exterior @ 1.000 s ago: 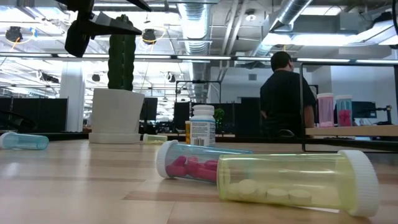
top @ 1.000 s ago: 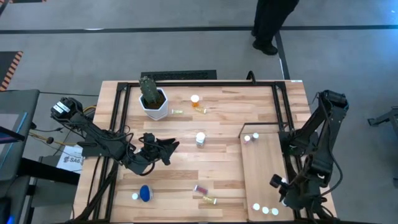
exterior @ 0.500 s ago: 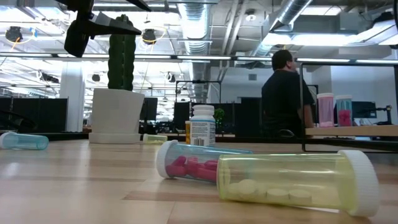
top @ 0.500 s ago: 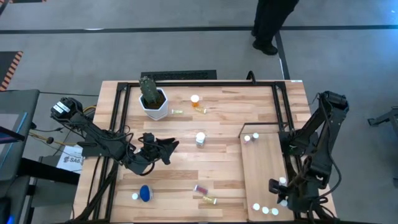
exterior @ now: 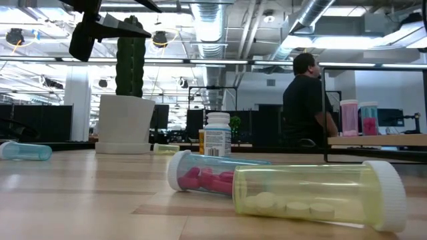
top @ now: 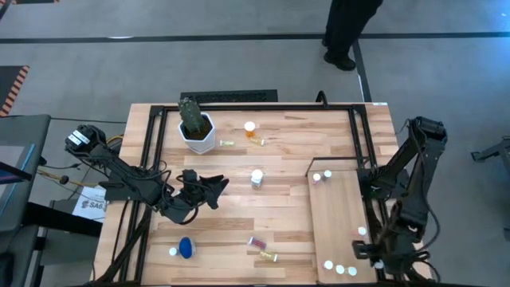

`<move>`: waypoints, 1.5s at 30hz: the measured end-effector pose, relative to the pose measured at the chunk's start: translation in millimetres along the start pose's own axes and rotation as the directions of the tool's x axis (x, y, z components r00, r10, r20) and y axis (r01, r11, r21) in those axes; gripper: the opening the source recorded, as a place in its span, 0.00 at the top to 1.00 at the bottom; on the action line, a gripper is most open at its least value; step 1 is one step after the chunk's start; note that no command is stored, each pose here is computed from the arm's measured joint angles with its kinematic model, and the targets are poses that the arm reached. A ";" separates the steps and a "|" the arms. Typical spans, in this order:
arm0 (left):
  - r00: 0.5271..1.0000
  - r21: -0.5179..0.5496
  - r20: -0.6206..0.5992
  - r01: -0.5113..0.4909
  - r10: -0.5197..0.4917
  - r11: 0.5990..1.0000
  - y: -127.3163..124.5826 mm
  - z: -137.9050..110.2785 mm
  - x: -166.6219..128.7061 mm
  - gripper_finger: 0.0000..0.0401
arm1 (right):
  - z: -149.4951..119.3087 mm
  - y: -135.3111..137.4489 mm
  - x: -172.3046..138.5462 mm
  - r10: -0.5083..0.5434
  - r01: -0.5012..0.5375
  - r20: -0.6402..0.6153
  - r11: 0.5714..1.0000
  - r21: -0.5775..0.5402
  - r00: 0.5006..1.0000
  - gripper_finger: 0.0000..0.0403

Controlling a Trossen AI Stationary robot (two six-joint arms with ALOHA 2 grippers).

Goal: Pick and place medicine bottles onto shelf by color
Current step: Put the blue pill bottle on the shelf

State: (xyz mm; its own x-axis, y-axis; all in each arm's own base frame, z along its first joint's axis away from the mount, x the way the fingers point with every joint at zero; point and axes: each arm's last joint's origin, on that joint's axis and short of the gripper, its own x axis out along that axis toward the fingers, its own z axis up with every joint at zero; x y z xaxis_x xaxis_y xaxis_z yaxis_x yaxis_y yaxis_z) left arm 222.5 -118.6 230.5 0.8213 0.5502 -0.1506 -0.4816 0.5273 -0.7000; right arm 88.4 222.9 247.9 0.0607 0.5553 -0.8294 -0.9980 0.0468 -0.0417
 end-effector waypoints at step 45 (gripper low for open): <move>1.000 -0.014 -0.025 0.006 -0.007 1.000 0.4 -0.9 0.3 0.54 | -25.6 -36.3 37.0 0.119 -0.100 0.107 0.981 -0.166 0.987 0.66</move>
State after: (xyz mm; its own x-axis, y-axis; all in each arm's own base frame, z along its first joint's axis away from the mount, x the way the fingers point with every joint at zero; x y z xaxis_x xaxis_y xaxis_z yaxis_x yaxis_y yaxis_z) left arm 222.8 -118.8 229.5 0.8321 0.5299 -0.1636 -0.4720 0.5218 -0.7106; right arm 126.5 220.4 204.5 -0.0568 0.6423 -0.7643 -0.9879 -0.1471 -0.0502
